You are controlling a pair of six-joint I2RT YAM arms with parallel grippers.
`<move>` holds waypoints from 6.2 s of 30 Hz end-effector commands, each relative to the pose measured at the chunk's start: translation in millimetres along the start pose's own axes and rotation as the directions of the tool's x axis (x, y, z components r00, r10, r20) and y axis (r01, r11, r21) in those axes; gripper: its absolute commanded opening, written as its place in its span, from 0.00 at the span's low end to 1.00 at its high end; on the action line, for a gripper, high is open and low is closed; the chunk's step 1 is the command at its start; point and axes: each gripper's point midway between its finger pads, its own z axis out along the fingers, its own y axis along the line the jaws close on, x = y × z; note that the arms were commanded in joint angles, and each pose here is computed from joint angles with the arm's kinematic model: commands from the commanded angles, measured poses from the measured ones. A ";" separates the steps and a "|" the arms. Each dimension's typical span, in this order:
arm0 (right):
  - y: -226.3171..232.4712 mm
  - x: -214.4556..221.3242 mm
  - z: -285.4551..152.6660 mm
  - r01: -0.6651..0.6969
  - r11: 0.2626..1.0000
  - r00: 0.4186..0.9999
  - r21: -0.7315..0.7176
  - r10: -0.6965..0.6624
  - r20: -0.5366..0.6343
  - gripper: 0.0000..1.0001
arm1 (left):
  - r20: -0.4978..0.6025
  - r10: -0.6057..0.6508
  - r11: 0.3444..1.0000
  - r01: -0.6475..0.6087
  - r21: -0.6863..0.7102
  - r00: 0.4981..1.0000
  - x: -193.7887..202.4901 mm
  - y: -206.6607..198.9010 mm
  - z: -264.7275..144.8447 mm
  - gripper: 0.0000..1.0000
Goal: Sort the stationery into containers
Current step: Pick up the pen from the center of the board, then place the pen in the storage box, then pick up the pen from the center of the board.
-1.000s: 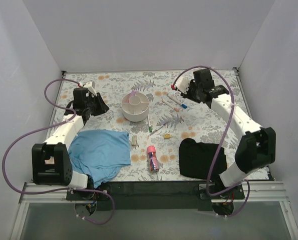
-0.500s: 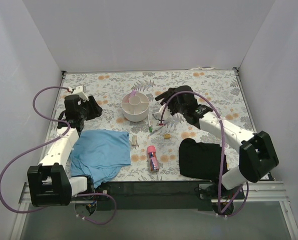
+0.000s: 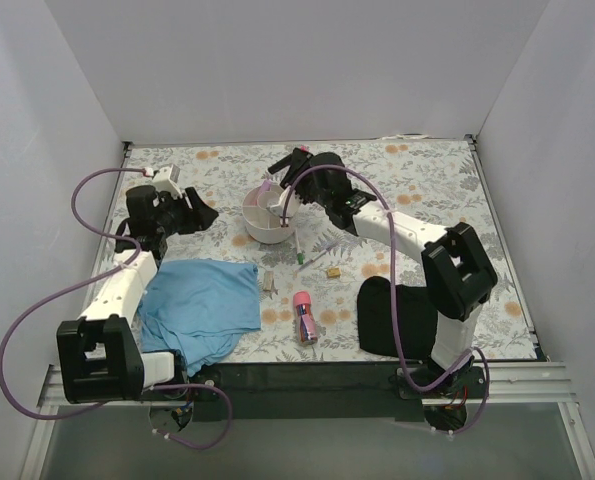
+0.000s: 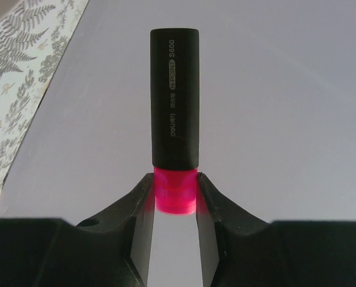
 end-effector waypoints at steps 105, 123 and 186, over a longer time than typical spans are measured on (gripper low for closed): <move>34.3 76.6 -68.7 -0.726 0.674 0.596 0.137 0.716 -0.363 0.97 | 0.334 0.146 0.728 -0.330 0.601 0.931 -11.6 -93.8 154.3 0.21; 32.2 75.7 -69.8 -0.781 0.605 0.524 0.157 0.771 -0.361 0.98 | 0.424 0.125 0.744 -0.368 0.558 0.897 -68.2 -98.0 131.3 0.70; 254.0 -2.8 -28.0 -0.941 -0.258 -0.097 -0.219 0.826 -0.556 0.37 | 0.015 0.280 0.960 -0.280 -0.010 0.960 -77.5 26.3 78.3 0.64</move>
